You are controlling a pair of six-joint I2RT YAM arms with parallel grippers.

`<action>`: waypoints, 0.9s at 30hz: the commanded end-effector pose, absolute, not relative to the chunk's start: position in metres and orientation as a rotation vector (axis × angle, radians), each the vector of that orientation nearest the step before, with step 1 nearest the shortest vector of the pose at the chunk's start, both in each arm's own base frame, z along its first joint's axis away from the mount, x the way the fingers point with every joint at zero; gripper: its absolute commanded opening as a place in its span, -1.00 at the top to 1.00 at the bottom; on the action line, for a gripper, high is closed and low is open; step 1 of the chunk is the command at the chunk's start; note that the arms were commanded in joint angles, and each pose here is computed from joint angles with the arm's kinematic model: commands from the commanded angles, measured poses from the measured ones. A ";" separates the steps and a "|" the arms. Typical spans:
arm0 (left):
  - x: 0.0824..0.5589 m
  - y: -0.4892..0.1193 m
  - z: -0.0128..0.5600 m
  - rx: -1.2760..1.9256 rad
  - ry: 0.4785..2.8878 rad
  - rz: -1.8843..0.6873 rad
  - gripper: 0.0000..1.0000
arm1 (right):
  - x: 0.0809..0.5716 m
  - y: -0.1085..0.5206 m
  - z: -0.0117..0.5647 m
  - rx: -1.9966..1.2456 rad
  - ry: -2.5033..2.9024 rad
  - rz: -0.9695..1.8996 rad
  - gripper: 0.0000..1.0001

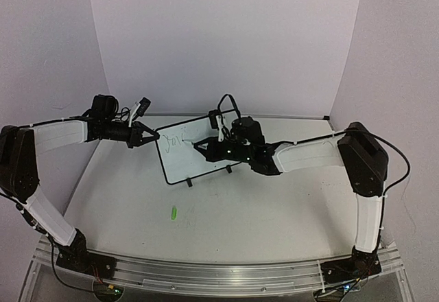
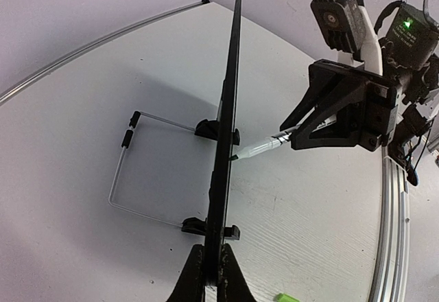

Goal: Write a sentence on the whiteboard

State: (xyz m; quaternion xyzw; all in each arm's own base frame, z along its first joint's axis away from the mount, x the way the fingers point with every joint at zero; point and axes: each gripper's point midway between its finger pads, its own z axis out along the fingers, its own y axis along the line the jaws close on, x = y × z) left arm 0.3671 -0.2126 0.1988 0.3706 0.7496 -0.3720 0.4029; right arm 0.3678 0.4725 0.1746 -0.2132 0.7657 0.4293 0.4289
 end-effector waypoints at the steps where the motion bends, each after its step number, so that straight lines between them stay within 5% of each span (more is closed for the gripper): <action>1: 0.374 -0.207 0.188 0.937 1.941 -0.880 1.00 | 0.369 0.473 0.157 -0.527 1.939 1.086 1.00; 27: 0.373 -0.207 0.186 0.932 1.953 -0.887 1.00 | 0.360 0.484 0.156 -0.561 1.944 1.155 1.00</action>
